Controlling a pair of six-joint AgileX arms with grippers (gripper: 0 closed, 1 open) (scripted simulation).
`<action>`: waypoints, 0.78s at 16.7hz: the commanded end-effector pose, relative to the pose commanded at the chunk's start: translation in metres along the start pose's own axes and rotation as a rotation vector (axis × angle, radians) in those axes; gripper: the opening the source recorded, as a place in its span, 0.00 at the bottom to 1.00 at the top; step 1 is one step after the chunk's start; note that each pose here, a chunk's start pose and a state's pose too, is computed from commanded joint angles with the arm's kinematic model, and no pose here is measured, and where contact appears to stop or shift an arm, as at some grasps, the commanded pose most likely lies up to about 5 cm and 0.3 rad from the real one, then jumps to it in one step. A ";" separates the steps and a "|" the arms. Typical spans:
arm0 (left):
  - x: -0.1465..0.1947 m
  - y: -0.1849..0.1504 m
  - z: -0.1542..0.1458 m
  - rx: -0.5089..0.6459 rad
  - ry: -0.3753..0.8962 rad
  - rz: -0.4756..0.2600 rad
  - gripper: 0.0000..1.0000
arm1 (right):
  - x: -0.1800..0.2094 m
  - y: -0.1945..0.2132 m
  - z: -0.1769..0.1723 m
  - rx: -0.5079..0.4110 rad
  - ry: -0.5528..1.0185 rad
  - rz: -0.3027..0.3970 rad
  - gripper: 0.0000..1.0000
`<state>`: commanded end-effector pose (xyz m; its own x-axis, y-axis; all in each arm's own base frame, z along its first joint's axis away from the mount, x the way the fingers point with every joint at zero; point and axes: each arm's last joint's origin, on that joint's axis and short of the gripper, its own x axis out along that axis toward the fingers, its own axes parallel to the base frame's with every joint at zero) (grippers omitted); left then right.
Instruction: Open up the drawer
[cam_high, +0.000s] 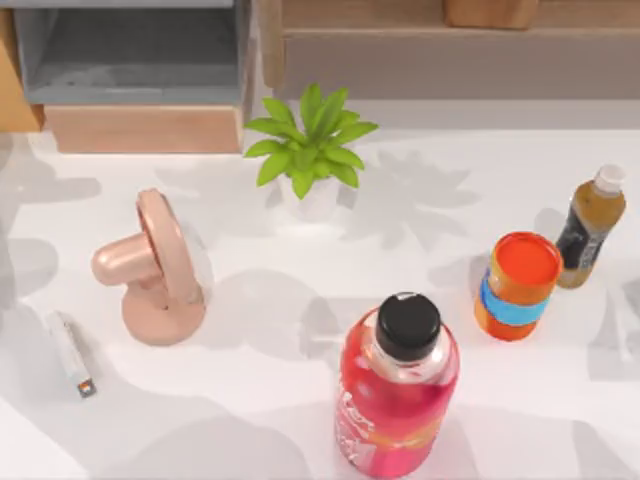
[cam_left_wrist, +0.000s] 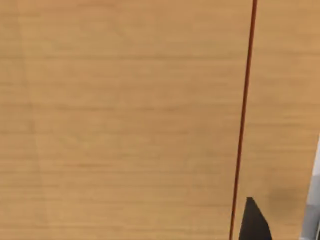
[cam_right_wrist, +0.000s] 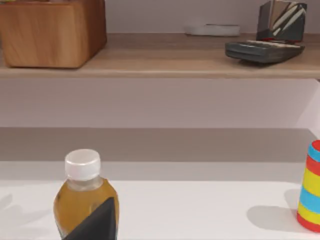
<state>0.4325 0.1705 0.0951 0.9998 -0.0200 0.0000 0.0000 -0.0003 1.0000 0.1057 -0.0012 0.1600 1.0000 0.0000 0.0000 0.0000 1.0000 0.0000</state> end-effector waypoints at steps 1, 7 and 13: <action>0.000 0.000 0.000 0.000 0.000 0.000 0.00 | 0.000 0.000 0.000 0.000 0.000 0.000 1.00; 0.000 0.000 0.000 0.000 0.000 0.000 0.00 | 0.000 0.000 0.000 0.000 0.000 0.000 1.00; -0.017 -0.004 -0.003 -0.013 0.003 -0.014 0.00 | 0.000 0.000 0.000 0.000 0.000 0.000 1.00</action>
<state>0.4152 0.1734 0.0915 0.9998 -0.0167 -0.0139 0.0141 0.0124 0.9998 0.1057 -0.0012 0.1600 1.0000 0.0000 0.0000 0.0000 1.0000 0.0000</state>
